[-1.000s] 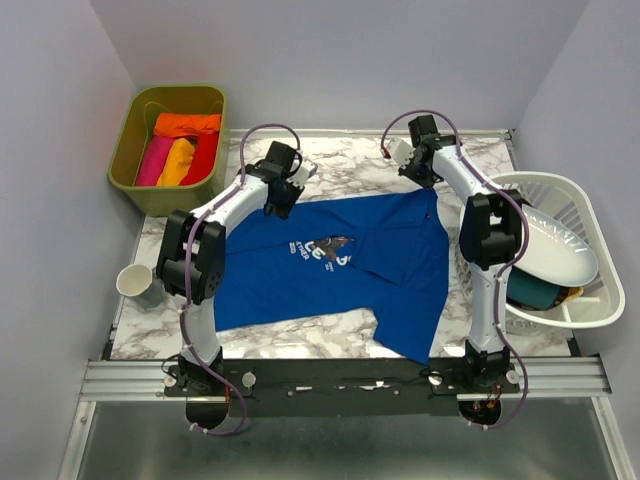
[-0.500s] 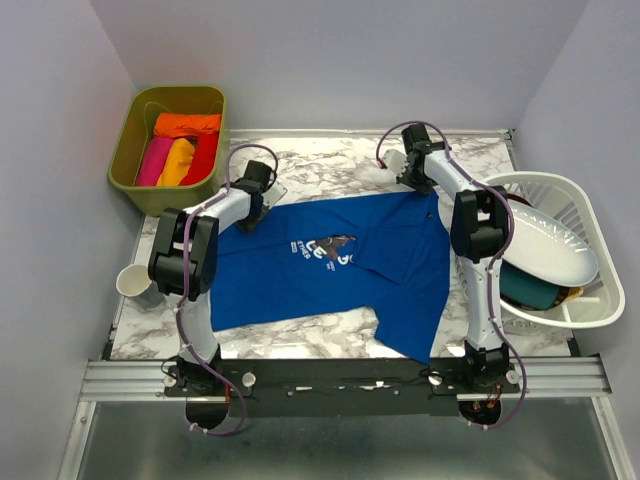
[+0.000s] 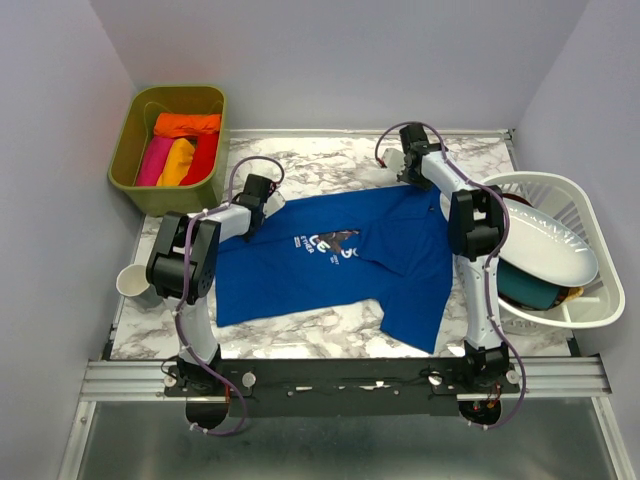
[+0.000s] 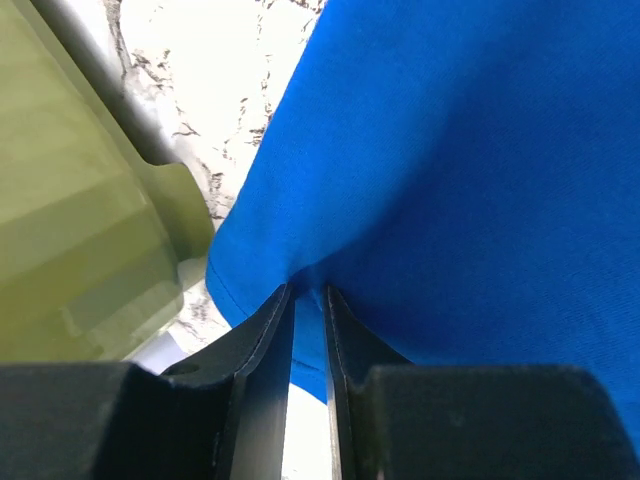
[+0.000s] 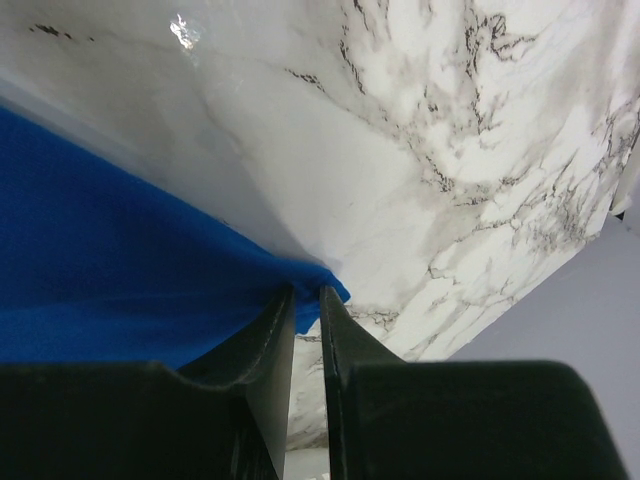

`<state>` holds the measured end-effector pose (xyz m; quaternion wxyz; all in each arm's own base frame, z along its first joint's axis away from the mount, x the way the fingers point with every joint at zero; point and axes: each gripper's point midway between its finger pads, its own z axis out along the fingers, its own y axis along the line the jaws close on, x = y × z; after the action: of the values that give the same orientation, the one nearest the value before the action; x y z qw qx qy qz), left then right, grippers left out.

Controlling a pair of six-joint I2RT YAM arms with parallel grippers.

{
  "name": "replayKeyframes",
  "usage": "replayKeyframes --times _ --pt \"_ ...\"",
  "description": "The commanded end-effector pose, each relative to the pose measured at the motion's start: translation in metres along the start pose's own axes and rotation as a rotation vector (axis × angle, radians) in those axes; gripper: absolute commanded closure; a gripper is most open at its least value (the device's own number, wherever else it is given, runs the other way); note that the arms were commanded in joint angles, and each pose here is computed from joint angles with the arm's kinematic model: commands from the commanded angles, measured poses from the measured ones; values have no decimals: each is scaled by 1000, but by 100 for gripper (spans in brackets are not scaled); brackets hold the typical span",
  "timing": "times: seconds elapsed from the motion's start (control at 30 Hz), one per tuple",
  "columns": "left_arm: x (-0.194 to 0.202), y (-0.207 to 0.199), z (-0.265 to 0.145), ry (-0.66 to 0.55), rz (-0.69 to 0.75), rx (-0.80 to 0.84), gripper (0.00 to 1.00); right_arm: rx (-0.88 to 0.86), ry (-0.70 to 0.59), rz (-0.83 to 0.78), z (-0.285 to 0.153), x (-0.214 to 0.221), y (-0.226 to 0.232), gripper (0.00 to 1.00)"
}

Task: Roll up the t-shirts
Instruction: Fold the T-shirt at the center of the board.

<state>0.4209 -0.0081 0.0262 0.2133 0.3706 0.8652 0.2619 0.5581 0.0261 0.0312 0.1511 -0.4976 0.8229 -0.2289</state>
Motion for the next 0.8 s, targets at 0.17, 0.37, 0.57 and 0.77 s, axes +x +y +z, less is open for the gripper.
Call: replayKeyframes --times 0.17,0.37,0.57,0.77 --pt "2 -3 -13 -22 -34 82 70 -28 21 -7 3 6 13 75" --pt "15 -5 -21 -5 -26 79 70 -51 26 -2 4 9 21 75" --pt "56 -10 -14 64 -11 45 70 -79 5 -13 5 1 31 75" --pt "94 -5 0 129 19 20 70 -87 -31 -74 0 -16 39 74"
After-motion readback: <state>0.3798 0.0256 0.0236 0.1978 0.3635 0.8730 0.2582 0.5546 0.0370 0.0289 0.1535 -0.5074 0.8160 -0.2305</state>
